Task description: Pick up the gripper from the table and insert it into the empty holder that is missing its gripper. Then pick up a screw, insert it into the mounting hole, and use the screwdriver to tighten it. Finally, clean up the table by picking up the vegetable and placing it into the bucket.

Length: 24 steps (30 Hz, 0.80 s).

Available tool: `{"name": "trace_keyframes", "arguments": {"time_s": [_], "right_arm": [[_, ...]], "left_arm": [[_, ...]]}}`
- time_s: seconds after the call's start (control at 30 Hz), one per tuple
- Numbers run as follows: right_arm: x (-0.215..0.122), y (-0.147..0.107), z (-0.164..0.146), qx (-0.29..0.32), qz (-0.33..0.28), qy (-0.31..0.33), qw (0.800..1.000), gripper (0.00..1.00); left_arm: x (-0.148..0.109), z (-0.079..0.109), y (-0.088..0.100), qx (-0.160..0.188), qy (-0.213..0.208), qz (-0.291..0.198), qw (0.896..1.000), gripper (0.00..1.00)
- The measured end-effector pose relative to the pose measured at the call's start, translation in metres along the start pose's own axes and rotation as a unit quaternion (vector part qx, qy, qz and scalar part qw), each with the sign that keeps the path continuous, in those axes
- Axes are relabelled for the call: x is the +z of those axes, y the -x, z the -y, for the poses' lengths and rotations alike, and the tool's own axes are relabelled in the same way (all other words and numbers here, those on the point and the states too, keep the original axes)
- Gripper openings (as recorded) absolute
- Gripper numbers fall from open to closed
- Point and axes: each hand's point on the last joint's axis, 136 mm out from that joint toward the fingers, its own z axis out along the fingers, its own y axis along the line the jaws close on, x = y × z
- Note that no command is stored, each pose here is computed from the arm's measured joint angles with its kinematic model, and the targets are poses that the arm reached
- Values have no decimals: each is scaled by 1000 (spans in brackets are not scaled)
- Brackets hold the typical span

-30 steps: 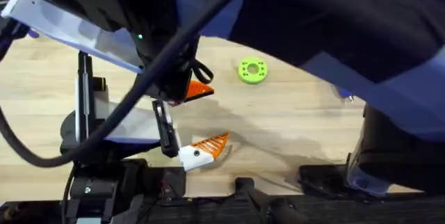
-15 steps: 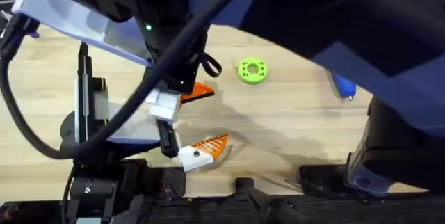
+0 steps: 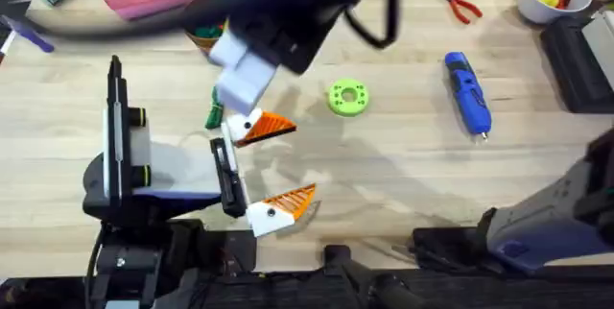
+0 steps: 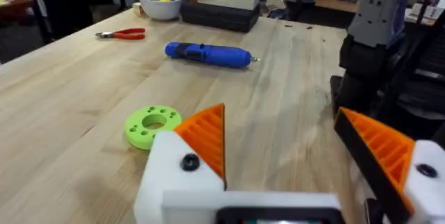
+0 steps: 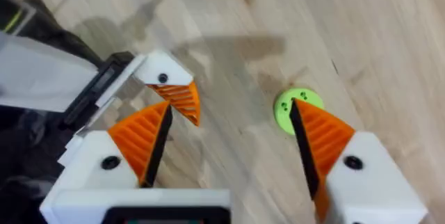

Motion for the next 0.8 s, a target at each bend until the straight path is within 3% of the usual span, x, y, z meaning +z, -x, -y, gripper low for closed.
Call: {"name": "trace_keyframes", "arguments": {"time_s": [0.2, 0.43, 0.63, 0.8], "right_arm": [[-7, -6, 26, 65, 6, -13, 998, 993], [6, -51, 55, 141, -30, -28, 989, 994], [1, -120, 89, 268, -22, -58, 961, 994], [-5, -192, 114, 387, -33, -95, 917, 994]], "left_arm": [[0, 0, 0, 0, 0, 0, 1000, 985], [0, 0, 0, 0, 0, 0, 1000, 985], [0, 0, 0, 0, 0, 0, 1000, 985], [0, 0, 0, 0, 0, 0, 1000, 985]]}}
